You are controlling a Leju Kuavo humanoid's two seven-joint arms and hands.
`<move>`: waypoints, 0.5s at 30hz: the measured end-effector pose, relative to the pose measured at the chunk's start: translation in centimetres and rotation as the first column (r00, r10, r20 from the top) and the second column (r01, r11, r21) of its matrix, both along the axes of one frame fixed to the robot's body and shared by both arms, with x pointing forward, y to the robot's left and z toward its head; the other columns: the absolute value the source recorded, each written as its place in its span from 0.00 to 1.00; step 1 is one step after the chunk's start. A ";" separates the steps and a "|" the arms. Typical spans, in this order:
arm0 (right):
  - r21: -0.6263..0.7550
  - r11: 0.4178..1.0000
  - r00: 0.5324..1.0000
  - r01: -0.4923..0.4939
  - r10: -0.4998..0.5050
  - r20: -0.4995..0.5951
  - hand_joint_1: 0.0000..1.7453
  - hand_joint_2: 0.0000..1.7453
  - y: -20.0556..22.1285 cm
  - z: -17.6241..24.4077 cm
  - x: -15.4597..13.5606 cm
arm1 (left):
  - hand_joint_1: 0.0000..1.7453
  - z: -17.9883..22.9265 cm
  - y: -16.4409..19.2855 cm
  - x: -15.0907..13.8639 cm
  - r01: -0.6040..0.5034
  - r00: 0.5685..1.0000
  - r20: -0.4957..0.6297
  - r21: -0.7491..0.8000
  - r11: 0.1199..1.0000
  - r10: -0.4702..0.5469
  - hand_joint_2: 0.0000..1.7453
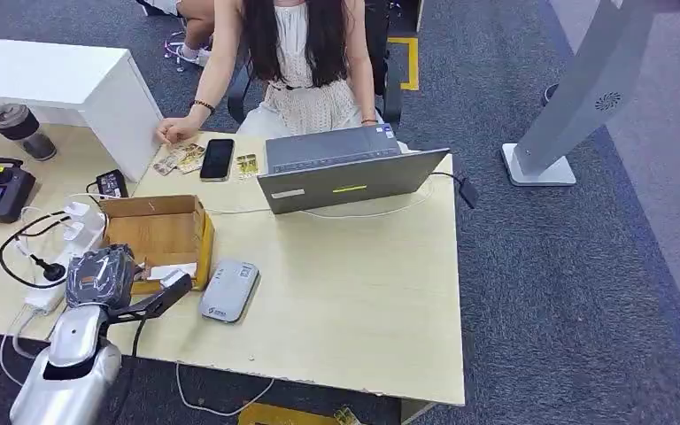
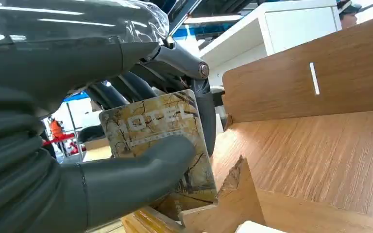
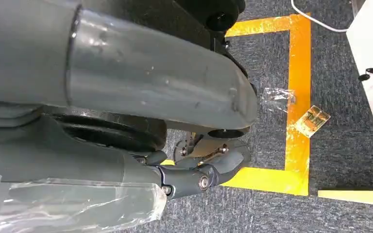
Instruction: Pass the card to the sensor for recognition and then transmit it.
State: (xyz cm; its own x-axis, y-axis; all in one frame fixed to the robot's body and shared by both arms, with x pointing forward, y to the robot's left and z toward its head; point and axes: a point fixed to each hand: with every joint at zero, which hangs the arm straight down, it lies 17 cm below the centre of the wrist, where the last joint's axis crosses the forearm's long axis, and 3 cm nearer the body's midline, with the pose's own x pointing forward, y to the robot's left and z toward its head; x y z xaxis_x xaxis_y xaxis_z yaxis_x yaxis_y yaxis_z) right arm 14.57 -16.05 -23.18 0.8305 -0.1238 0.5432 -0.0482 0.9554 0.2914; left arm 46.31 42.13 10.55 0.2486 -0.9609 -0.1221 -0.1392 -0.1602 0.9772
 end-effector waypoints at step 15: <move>-0.001 1.000 1.000 -0.003 0.003 0.000 0.00 0.00 0.0 0.0 0.0 | 1.00 2.5 -0.1 1.6 0.013 0.999 0.052 -0.007 1.000 -0.013 1.00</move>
